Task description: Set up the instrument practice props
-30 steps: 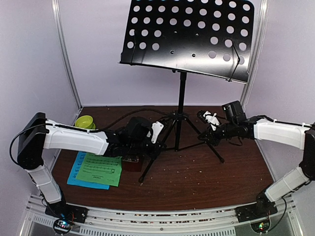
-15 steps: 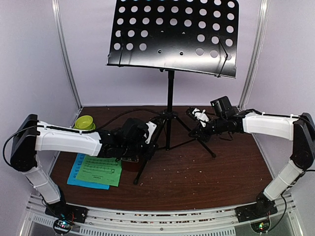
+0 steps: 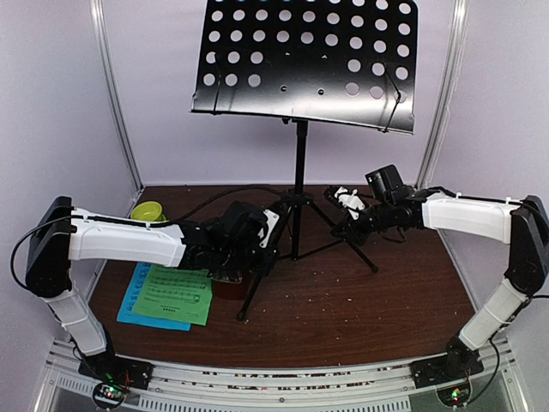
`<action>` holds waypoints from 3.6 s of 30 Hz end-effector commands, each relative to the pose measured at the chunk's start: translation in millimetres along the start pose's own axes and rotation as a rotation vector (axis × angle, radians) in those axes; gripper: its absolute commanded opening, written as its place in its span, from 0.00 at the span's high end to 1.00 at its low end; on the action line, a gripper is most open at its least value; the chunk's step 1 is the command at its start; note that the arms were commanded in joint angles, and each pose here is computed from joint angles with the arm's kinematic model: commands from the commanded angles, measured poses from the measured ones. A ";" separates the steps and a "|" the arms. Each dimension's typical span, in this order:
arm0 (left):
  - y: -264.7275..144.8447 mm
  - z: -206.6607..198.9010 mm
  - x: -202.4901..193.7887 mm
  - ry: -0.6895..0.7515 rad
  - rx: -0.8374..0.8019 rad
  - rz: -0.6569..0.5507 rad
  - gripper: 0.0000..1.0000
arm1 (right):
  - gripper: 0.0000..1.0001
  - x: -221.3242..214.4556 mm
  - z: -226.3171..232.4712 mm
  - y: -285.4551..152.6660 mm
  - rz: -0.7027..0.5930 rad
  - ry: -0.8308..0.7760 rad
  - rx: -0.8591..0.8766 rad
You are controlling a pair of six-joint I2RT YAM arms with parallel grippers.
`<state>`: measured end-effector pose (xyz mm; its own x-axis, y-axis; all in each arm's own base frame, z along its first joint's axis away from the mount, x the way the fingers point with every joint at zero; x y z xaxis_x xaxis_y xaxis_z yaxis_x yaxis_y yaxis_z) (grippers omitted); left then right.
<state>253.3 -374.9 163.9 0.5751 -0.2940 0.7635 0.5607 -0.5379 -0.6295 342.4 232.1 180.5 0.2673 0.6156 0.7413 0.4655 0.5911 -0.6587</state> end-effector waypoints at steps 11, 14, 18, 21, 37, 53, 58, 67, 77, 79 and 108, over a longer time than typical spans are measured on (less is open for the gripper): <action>3.6 -66.6 -44.2 0.215 -0.284 0.210 0.95 | 0.89 39.2 -87.9 -9.5 -0.058 0.057 -0.339; 5.9 -72.2 -40.9 0.225 -0.308 0.211 0.94 | 0.88 40.1 -96.0 -10.2 -0.051 0.056 -0.361; 7.7 -75.7 -41.4 0.229 -0.330 0.217 0.91 | 0.84 42.8 -101.3 -12.8 -0.060 0.059 -0.374; 7.5 -78.0 -41.8 0.233 -0.348 0.217 0.86 | 0.80 43.7 -99.7 -12.6 -0.065 0.058 -0.363; 0.5 -81.0 -33.9 0.241 -0.385 0.175 0.57 | 0.53 47.2 -83.1 -31.2 -0.110 0.044 -0.348; -2.9 -52.5 -7.5 0.133 -0.192 0.099 0.30 | 0.42 30.3 -62.7 -17.5 -0.106 0.015 -0.232; 2.5 -55.8 5.2 0.089 -0.177 0.066 0.30 | 0.41 36.7 -60.5 -11.5 -0.114 0.008 -0.178; 26.3 -62.5 27.7 0.055 -0.112 0.050 0.30 | 0.43 36.3 -61.6 3.8 -0.105 0.021 -0.145; 19.7 -41.2 8.8 0.071 -0.012 0.129 0.39 | 0.56 34.2 -55.2 6.6 -0.093 0.011 -0.133; 16.6 -34.5 4.0 0.071 0.005 0.142 0.41 | 0.61 31.9 -53.2 6.8 -0.087 0.010 -0.132; -0.2 -43.1 52.0 -0.059 -0.081 -0.051 0.35 | 0.90 24.9 -22.8 -4.1 -0.077 0.012 -0.112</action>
<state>252.7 -400.9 201.6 0.5799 -0.2936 0.7599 0.5317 -0.5704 -0.6261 386.4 231.4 204.6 0.1725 0.6003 0.7810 0.6231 0.5476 -0.5585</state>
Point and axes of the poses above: each gripper's point midway between its finger pads, its own y axis out along the fingers, its own z axis along the line the jaws close on, x = y × z, the point moved 4 cm from there along -y, back along the fingers, and after that the axes turned 7 degrees about -y, right-handed, at the moved point
